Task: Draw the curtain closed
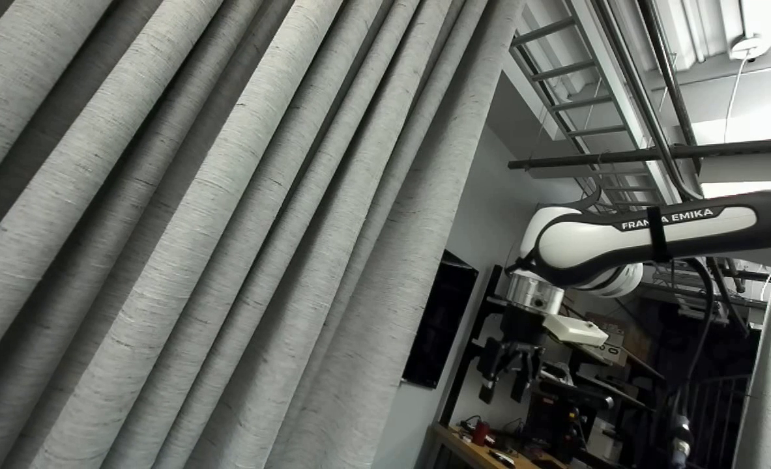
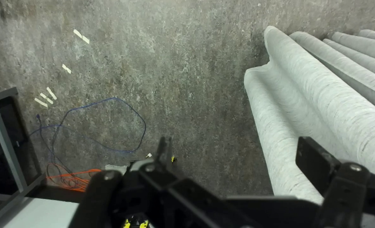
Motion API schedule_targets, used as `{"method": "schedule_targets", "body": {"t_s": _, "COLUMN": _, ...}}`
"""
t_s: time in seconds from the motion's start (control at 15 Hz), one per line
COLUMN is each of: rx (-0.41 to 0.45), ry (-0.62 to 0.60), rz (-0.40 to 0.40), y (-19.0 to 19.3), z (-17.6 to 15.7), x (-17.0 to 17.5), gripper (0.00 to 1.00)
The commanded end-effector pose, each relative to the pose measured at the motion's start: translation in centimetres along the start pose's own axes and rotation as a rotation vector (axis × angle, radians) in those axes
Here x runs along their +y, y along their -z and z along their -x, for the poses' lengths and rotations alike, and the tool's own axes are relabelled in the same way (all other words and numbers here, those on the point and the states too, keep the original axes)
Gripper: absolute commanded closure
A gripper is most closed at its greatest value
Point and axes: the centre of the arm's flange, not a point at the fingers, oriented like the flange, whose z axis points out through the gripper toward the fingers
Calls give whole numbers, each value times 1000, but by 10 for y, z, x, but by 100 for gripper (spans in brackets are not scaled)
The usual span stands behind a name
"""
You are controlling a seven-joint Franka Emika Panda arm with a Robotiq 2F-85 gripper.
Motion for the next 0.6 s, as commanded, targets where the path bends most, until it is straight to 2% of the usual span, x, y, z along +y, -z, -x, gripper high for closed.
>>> {"method": "schedule_targets", "body": {"t_s": 0.0, "rx": 63, "ry": 51, "rz": -93, "y": 9, "z": -10, "x": -10, "gripper": 0}}
{"method": "schedule_targets", "body": {"t_s": 0.2, "rx": 133, "ry": 68, "rz": -185, "y": 19, "z": -19, "x": -21, "gripper": 0}}
{"method": "schedule_targets", "body": {"t_s": 0.53, "rx": 306, "ry": 59, "rz": -308, "y": 46, "z": -37, "x": -35, "gripper": 0}}
